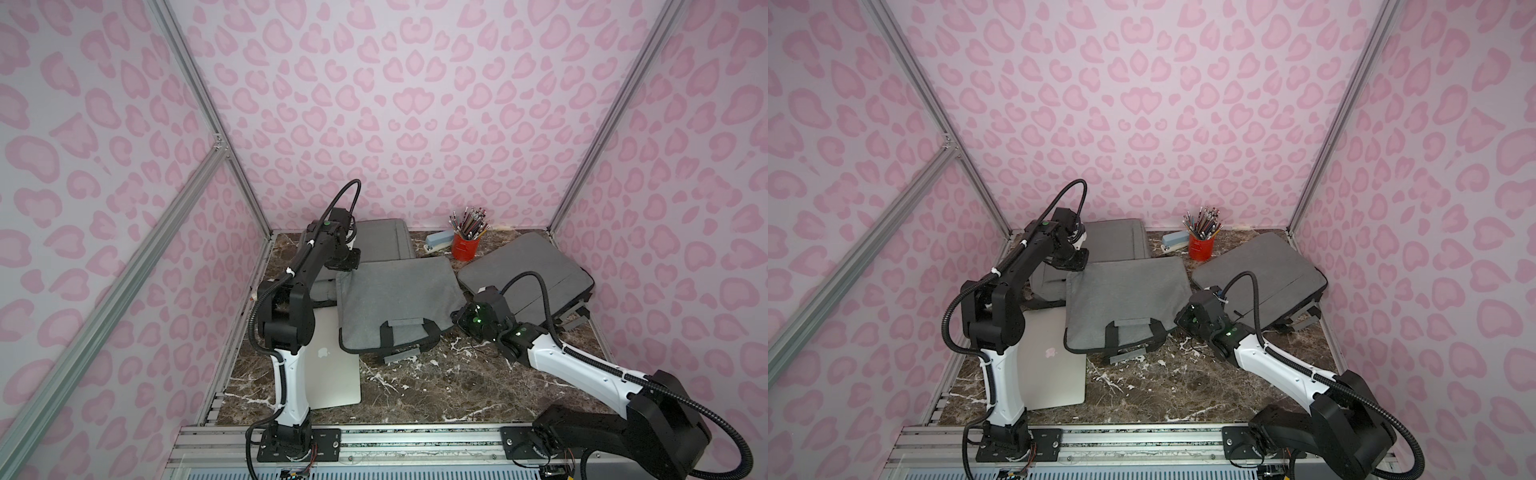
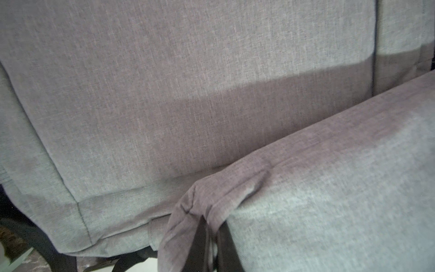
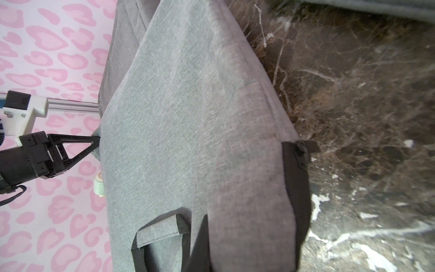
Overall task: Open the zippered laptop bag and take out the laptop
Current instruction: Adjust the zippered laptop bag at the center of the board.
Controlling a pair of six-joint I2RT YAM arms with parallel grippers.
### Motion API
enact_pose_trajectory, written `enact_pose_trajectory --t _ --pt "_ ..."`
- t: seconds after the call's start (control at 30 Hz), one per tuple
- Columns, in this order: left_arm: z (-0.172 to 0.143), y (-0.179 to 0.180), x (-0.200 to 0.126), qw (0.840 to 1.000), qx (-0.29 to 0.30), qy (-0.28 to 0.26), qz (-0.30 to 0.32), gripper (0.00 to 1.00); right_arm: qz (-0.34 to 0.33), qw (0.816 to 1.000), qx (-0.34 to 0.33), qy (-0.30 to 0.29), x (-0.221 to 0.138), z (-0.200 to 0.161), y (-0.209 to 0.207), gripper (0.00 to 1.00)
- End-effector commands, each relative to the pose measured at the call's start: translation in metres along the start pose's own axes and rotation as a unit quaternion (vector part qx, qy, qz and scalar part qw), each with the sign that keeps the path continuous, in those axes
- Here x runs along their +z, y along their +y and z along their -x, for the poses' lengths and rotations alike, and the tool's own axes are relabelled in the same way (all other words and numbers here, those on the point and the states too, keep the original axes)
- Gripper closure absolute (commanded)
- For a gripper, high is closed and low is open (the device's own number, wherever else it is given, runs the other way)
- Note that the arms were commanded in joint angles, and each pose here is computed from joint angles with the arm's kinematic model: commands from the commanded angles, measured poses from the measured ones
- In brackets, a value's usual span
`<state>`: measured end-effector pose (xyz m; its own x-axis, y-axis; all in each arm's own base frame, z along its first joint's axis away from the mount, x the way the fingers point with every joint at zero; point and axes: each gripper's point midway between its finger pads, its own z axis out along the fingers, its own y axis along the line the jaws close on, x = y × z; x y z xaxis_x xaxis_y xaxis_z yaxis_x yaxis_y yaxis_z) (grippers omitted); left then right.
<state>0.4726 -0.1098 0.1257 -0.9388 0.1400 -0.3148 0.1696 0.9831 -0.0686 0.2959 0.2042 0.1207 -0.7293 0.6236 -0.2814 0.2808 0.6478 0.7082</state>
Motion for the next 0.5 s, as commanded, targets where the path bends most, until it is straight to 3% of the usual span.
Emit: enact_pose_trajectory --t 0.0,0.47 --pt "0.01 -0.025 -0.014 0.998 -0.011 -0.027 -0.061 0.98 0.061 0.998 -0.009 0.002 -0.001 0.002 0.027 1.0" --pt "-0.003 -0.036 -0.038 0.997 -0.009 -0.037 -0.07 0.98 0.048 0.999 -0.006 -0.006 -0.008 0.01 0.012 1.0"
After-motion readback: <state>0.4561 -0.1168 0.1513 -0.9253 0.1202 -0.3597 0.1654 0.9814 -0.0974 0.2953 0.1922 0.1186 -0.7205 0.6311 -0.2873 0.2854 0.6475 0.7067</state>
